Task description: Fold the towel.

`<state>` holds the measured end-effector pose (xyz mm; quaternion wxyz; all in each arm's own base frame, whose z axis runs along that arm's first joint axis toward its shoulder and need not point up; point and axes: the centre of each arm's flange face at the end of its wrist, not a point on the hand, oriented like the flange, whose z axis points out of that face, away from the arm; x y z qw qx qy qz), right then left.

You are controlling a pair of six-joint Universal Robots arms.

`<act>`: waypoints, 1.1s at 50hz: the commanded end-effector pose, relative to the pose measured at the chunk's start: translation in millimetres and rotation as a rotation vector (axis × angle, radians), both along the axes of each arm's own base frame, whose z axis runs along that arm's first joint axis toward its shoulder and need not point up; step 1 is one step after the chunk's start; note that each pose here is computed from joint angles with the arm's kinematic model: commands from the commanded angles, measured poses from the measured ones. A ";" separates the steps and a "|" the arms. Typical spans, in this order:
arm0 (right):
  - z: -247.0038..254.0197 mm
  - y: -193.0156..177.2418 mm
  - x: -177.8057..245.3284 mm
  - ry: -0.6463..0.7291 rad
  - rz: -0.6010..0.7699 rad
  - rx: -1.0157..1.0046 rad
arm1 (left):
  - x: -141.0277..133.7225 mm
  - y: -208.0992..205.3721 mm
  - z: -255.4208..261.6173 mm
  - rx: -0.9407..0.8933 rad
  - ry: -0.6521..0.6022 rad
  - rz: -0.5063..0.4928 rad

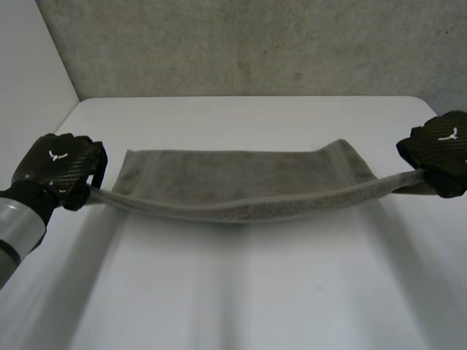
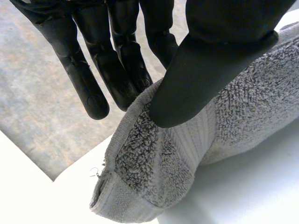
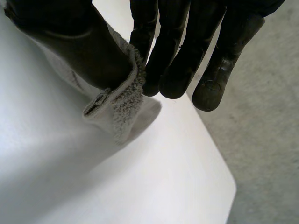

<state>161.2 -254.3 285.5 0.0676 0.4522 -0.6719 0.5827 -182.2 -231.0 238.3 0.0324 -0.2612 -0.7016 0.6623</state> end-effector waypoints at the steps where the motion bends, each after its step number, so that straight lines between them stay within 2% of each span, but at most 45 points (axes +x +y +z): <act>1: 8.7 -1.0 0.2 -0.017 0.048 -0.051 | 1.6 0.4 12.2 -0.043 -0.001 -0.006; 4: -9.8 -16.5 0.0 0.015 0.064 -0.021 | 1.4 -5.4 13.0 -0.063 0.001 -0.004; 10: -31.4 -41.9 1.4 0.090 0.067 0.004 | -3.2 -45.0 -16.4 -0.056 -0.016 0.000; 12: -47.0 -57.4 1.8 0.115 0.031 0.045 | -4.4 -62.8 -31.7 -0.022 -0.018 0.006; 21: -84.1 -75.8 21.7 0.153 0.035 0.108 | -12.2 -95.2 -66.1 0.046 -0.029 0.001; 26: -100.3 -98.9 33.8 0.119 0.024 0.035 | -21.8 -121.9 -81.1 0.037 -0.029 -0.010; 30: -107.5 -125.8 44.6 0.041 -0.022 -0.105 | -27.9 -150.7 -97.1 0.016 -0.037 0.040; 38: -122.6 -152.6 65.4 0.003 -0.002 -0.306 | -34.7 -187.4 -110.6 -0.061 -0.030 0.113; 44: -143.4 -165.0 70.9 0.002 0.006 -0.316 | -41.2 -201.0 -111.3 -0.154 -0.006 0.108; 55: -165.9 -176.0 71.9 0.014 -0.002 -0.298 | -54.1 -202.1 -129.2 -0.149 -0.008 0.080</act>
